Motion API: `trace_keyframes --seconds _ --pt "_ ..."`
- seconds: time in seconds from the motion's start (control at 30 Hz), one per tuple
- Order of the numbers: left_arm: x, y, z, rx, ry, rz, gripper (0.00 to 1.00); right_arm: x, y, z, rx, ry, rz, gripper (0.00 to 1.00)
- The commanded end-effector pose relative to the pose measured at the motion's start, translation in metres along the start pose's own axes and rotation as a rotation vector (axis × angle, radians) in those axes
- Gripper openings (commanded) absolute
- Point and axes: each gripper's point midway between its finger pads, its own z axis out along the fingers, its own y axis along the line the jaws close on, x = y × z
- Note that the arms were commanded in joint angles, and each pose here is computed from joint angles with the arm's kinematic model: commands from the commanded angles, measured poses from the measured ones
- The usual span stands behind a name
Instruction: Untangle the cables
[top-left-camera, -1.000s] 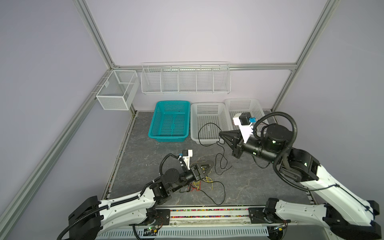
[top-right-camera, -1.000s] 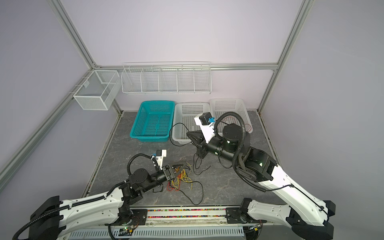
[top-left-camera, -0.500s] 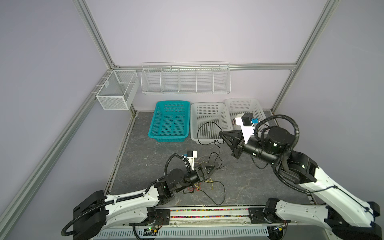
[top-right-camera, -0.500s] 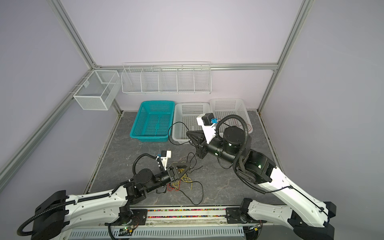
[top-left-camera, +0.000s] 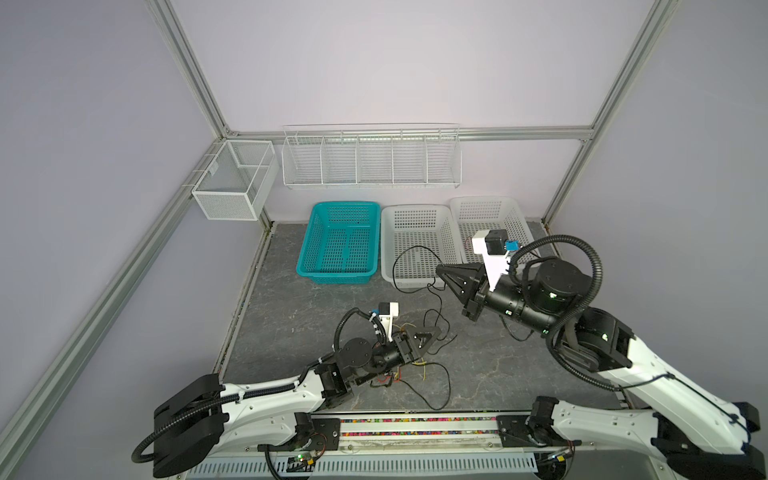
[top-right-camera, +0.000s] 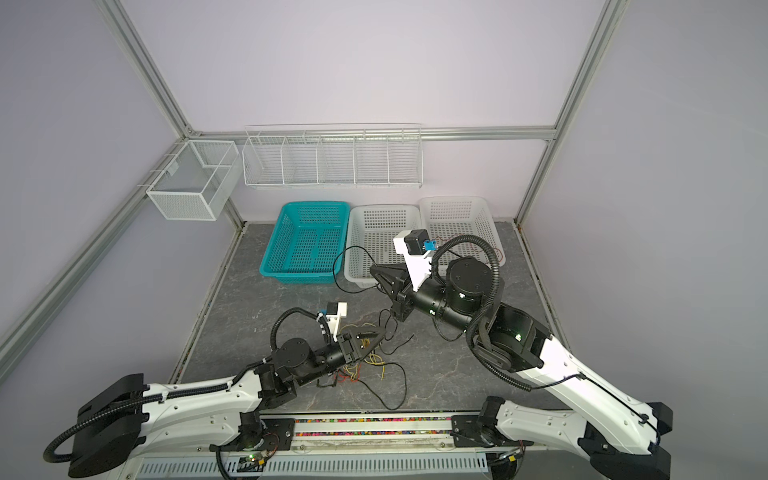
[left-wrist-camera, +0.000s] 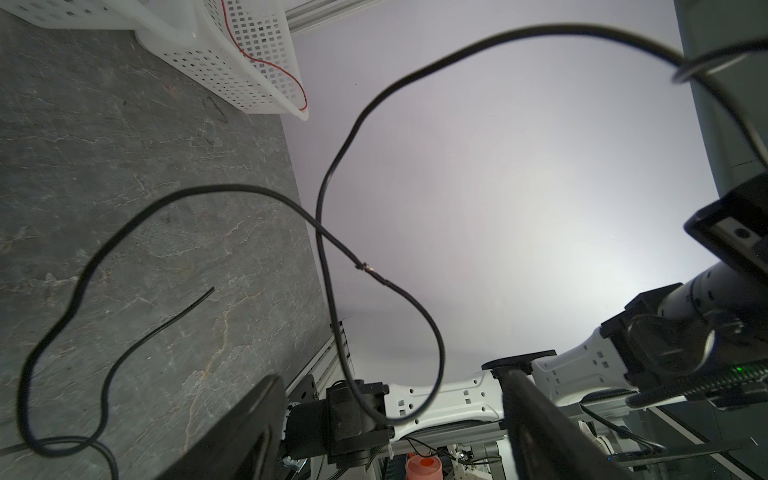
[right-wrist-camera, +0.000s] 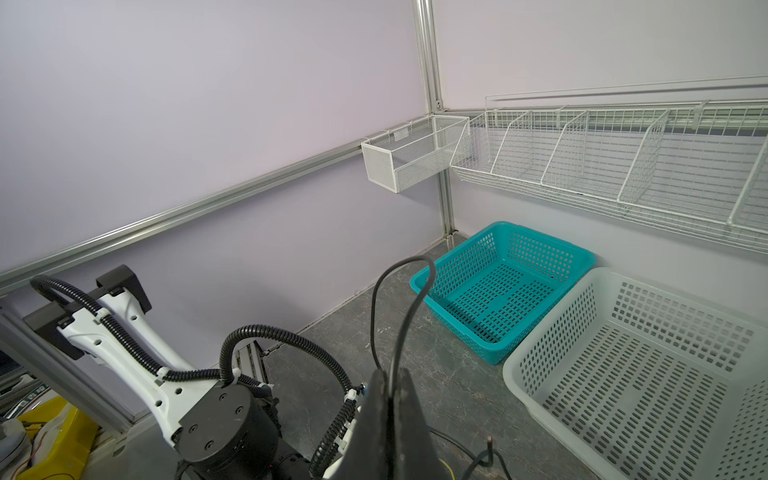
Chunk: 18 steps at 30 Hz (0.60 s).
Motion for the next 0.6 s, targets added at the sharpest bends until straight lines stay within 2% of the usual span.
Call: trace_keyframes --seconds 0.0,0.33,0.57 --pt "-0.003 -0.0198 0.0065 0.059 -0.006 -0.002 0.82 -0.0113 0.0056 -0.0045 -0.02 -0.061 0.016 0.06" --pt "0.0009 -0.0156 0.0089 0.073 0.004 -0.007 0.75 -0.0072 0.0133 -0.0044 -0.035 -0.062 0.021 0.06" --pt "0.0026 -0.0182 0.0061 0.091 0.013 0.022 0.61 -0.0063 0.0135 -0.0073 -0.027 -0.065 0.018 0.06"
